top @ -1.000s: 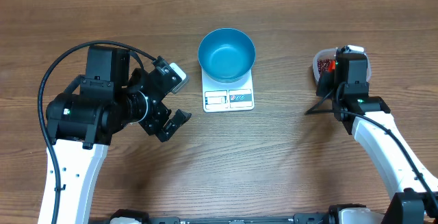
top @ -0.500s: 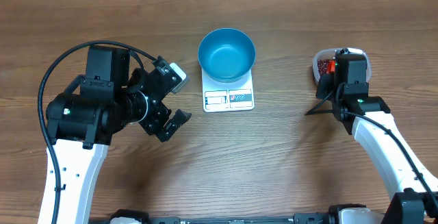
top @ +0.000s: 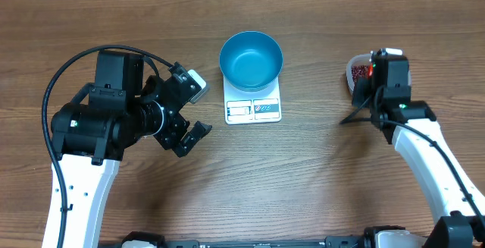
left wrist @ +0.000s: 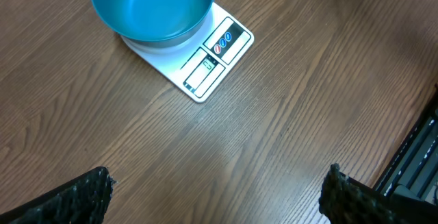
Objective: Scoop item into bowl and weigh 150g on scale
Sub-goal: 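Drag the scoop through the beans to fill it, right gripper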
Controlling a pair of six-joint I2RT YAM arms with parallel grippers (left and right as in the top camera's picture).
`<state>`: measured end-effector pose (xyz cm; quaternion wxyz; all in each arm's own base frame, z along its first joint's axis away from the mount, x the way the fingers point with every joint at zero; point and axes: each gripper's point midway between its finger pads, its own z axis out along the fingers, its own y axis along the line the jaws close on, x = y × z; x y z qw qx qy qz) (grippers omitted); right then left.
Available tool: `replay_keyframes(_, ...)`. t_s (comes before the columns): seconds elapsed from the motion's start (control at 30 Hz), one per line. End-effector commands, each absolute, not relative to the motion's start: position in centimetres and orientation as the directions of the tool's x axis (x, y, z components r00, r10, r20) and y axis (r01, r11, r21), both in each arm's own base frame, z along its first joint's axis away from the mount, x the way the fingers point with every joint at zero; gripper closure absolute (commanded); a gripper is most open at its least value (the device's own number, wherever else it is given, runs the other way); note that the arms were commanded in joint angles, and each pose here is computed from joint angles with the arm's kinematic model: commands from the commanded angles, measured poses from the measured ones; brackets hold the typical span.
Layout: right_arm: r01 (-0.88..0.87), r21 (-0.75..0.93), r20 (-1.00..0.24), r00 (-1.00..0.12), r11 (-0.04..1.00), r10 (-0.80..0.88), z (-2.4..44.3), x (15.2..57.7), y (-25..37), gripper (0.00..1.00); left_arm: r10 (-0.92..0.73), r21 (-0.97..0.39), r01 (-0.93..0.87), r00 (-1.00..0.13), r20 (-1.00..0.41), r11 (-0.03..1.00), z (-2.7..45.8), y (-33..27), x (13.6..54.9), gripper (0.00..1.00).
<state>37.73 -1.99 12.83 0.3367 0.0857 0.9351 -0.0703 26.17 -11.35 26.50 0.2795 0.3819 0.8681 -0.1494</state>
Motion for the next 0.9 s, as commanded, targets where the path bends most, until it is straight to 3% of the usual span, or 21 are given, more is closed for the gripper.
replay_keyframes(0.0, 0.149, -0.129, -0.662, -0.749, 0.980, 0.027, 15.8, 38.8, -2.2, 0.96, 0.587, -0.034, 0.761, -0.526, -0.615, 0.647, 27.1, -11.5, 26.2, 0.00)
replay_keyframes(0.43, 0.129, -0.315, -0.562, -0.824, 0.940, -0.075, 14.8, 38.1, -4.9, 0.96, 0.587, -0.034, 0.761, -0.526, -0.615, 0.647, 27.1, -11.5, 26.2, 0.00)
replay_keyframes(0.67, 0.179, -0.316, -0.522, -0.853, 0.932, -0.013, 12.2, 38.5, -7.6, 0.96, 0.587, -0.034, 0.761, -0.526, -0.615, 0.647, 27.1, -11.5, 26.2, 0.00)
replay_keyframes(0.87, 0.146, -0.221, -0.521, -0.853, 0.964, 0.010, 11.4, 38.8, -6.8, 0.96, 0.587, -0.034, 0.761, -0.526, -0.615, 0.647, 27.1, -11.5, 26.2, 0.00)
